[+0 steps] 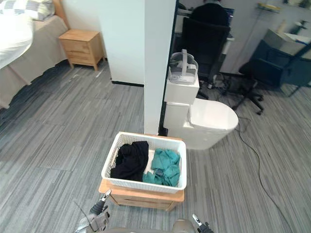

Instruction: Pick up the laundry basket with both hands and put the clothes into the washing machine.

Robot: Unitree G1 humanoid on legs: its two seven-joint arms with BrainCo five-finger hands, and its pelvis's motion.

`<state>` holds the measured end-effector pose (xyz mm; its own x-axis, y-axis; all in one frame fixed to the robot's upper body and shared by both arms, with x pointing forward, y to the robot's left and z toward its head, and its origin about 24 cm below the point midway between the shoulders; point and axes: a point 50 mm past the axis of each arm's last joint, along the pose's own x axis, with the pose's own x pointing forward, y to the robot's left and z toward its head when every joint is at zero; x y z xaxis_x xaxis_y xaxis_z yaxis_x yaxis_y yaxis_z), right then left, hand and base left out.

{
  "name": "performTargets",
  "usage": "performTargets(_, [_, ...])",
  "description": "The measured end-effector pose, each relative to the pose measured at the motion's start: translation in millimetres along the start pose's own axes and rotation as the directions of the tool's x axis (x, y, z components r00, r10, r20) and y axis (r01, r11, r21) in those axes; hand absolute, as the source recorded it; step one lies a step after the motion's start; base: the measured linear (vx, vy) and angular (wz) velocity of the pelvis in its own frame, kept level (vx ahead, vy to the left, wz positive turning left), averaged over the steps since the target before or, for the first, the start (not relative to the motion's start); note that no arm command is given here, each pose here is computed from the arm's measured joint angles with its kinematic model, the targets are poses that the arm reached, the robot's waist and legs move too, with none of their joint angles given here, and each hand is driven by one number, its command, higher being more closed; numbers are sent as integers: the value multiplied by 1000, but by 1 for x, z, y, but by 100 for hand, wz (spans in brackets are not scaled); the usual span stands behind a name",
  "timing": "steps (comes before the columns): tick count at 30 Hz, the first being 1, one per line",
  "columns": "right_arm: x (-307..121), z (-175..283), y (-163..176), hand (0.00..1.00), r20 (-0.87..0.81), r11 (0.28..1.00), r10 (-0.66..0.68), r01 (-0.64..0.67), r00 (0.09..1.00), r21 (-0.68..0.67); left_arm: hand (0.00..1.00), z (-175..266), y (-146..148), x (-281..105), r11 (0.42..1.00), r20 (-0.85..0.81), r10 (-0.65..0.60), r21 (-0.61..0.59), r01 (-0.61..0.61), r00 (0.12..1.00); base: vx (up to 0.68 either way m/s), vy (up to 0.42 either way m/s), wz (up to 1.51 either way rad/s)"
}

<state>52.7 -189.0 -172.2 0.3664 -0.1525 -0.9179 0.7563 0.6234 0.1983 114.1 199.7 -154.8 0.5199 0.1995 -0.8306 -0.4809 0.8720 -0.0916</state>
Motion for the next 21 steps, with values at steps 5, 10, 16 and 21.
performTargets(5, [-2,12,-19,0,35,998,-55,54,998,33,0,-25,-2,-7,997,-71,15,-75,-20,997,237,-344,21])
performTargets(10, [-2,23,-27,0,73,993,-85,78,994,86,0,-39,10,-12,990,-113,58,-118,-71,992,43,-108,17])
performTargets(16, [-19,95,4,0,403,996,70,-42,913,-78,0,-13,83,-23,913,1,273,-314,-259,962,-62,-9,-17])
performTargets(21, [-74,174,47,0,726,964,252,-102,640,-244,0,94,98,-33,926,407,318,-329,-187,856,-25,-7,-9])
